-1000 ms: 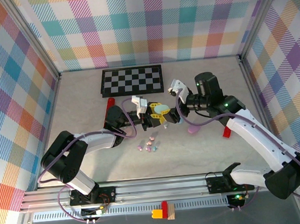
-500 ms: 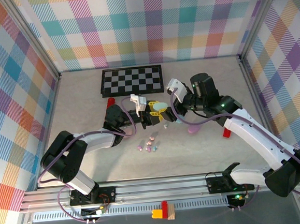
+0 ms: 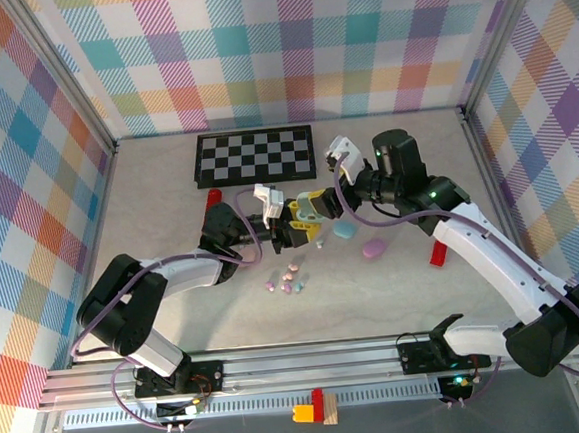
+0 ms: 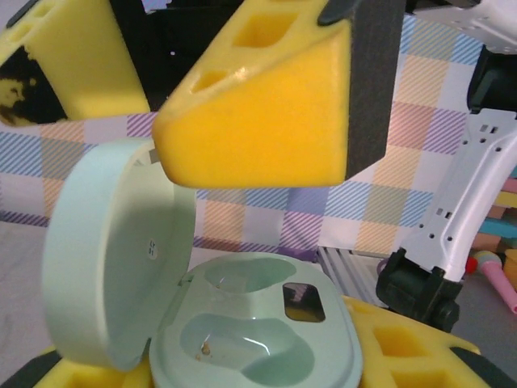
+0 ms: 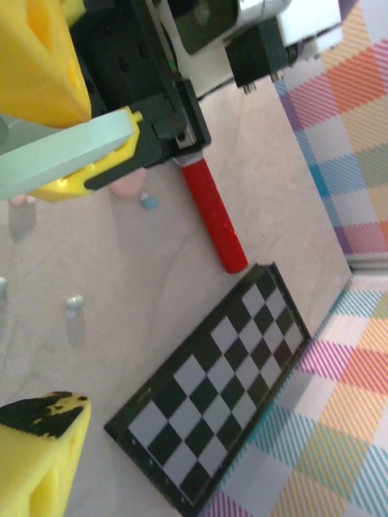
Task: Insert the wireless bluetooth earbuds into the charging case
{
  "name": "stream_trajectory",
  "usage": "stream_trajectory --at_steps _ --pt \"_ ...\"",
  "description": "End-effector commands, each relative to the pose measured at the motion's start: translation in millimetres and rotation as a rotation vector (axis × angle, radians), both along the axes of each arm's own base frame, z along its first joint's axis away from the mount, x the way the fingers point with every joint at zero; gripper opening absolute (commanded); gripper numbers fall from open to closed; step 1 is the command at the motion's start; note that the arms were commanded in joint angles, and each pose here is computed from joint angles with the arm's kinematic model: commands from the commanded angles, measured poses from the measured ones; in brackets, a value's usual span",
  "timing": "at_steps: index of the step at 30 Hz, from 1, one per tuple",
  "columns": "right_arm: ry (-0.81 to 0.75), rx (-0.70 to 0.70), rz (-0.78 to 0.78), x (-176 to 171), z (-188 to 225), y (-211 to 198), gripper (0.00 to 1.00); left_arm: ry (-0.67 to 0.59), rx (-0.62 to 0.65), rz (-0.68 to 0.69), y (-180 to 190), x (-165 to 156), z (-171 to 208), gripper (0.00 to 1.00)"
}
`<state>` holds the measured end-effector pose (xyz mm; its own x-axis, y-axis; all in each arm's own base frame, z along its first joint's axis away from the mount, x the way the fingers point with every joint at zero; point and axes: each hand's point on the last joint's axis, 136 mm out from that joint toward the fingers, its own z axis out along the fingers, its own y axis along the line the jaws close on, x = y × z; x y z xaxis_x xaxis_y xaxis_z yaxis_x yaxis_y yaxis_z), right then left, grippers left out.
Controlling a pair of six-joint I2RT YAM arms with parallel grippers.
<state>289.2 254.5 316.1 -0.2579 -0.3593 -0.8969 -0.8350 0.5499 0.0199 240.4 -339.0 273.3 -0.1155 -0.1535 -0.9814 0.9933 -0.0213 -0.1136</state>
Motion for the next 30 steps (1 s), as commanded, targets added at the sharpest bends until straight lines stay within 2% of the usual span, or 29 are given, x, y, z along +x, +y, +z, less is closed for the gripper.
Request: stream_trajectory --at_steps 1,7,12,16,20,23,25,30 --pt "0.068 0.019 0.118 -19 0 9 0.78 -0.129 -0.066 -0.084 4 -25 34 0.34" --pt "0.105 0.025 0.201 -32 -3 14 0.6 -0.13 -0.069 -0.1 5 -29 38 0.34" --pt "0.113 0.029 0.21 -31 -5 16 0.25 -0.131 -0.07 -0.115 6 -32 41 0.34" --pt "0.052 0.021 0.247 -33 -3 16 0.01 -0.126 -0.071 -0.107 5 -31 40 0.35" --pt "-0.036 0.026 0.265 -35 0 15 0.0 -0.113 -0.07 -0.097 4 -28 38 0.38" --pt "-0.088 0.038 0.264 -36 4 15 0.0 -0.102 -0.068 -0.092 3 -25 36 0.54" --pt "-0.111 0.042 0.258 -35 7 14 0.0 -0.1 -0.067 -0.091 2 -24 36 0.6" --pt "-0.129 0.035 0.256 -35 7 15 0.0 -0.093 -0.068 -0.093 1 -22 37 0.61"
